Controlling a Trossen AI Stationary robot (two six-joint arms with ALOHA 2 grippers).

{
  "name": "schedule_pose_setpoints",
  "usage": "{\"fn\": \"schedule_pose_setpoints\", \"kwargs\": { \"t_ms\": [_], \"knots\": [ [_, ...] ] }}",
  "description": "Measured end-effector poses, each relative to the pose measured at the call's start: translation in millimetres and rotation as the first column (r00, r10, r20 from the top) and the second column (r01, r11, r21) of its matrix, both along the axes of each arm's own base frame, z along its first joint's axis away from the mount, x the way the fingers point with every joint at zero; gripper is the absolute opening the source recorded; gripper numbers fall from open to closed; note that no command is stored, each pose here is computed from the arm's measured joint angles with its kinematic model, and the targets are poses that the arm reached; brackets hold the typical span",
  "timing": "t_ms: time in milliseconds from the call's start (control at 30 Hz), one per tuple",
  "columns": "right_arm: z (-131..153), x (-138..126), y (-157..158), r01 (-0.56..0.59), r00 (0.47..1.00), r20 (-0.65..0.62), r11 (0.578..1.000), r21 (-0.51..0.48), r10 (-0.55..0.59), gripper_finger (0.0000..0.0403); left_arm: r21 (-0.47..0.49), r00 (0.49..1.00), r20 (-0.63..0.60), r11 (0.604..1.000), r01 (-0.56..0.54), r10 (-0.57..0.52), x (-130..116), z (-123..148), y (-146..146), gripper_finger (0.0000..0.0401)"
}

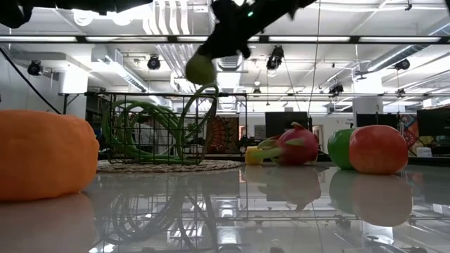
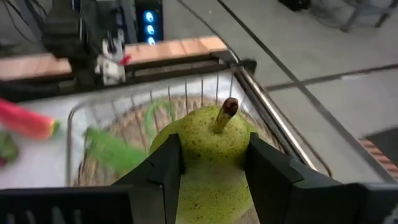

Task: Build produce basket
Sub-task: Put the green pear into the wire basket

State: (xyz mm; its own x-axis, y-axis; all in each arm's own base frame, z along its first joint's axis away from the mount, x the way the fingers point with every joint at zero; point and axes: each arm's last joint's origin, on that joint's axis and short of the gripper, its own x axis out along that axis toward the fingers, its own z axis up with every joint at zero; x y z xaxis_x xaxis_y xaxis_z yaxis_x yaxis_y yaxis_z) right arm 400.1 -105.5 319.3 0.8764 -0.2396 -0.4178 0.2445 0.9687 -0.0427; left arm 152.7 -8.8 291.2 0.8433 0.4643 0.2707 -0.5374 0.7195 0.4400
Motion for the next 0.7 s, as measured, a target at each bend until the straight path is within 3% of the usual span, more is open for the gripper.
{"fn": "schedule_pose_setpoints", "kwargs": {
  "t_ms": [333,700],
  "knots": [
    [-28,72,-52,0.000,0.998,0.055,0.997,0.071,-0.004,0.0130,0.000,1.000,0.001,1.000,0.000,0.000,0,0,0,0.0235],
    [-79,121,-80,0.074,0.997,0.024,0.990,0.118,-0.077,0.0130,0.002,1.000,0.005,1.000,0.000,0.000,-2,1,0,0.0235]
  ]
}}
